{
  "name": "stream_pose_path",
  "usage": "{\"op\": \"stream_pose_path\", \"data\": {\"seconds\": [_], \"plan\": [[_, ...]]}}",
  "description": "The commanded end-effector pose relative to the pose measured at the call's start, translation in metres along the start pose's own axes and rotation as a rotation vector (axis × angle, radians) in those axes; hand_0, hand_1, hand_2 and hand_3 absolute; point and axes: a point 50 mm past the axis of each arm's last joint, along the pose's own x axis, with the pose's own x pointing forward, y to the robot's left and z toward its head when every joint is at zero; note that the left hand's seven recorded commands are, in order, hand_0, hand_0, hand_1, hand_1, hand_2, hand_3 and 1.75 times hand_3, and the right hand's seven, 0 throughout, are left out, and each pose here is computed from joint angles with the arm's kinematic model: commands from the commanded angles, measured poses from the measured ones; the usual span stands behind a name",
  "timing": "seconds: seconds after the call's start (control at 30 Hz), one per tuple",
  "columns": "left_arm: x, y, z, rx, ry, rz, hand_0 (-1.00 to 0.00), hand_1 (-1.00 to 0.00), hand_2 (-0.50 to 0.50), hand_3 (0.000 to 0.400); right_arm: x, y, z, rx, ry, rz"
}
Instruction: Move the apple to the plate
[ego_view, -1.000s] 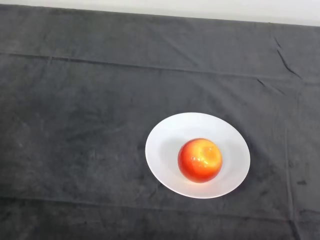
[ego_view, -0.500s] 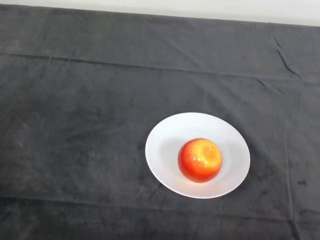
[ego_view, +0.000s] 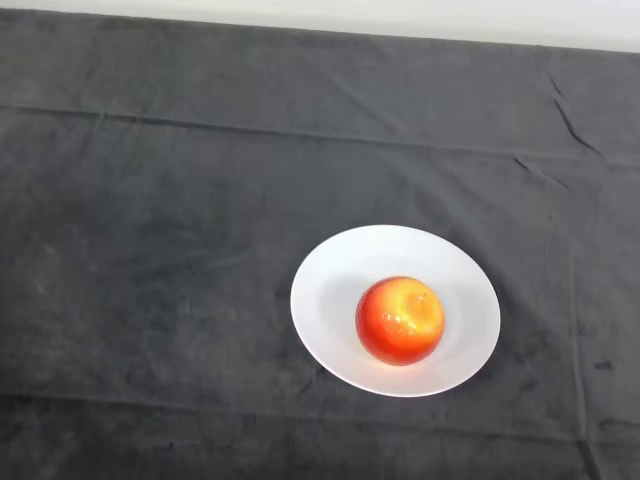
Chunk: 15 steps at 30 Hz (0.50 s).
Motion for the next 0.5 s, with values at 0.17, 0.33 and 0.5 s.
{"op": "stream_pose_path", "data": {"seconds": [0.17, 0.33, 0.5], "plan": [[0.0048, 0.0066, 0.0024, 0.016, -0.012, 0.007, 0.0, 0.0, 0.0, 0.0, -0.071, -0.016, -0.0545, -0.045, 0.324, -0.035], [0.0049, 0.0065, 0.0024, 0.016, -0.012, 0.007, 0.0, 0.0, 0.0, 0.0, -0.071, -0.016, -0.0545, -0.045, 0.324, -0.035], [0.0047, 0.007, 0.0023, 0.016, -0.012, 0.008, 0.0, 0.0, 0.0, 0.0, -0.071, -0.016, -0.0545, -0.045, 0.324, -0.035]]}}
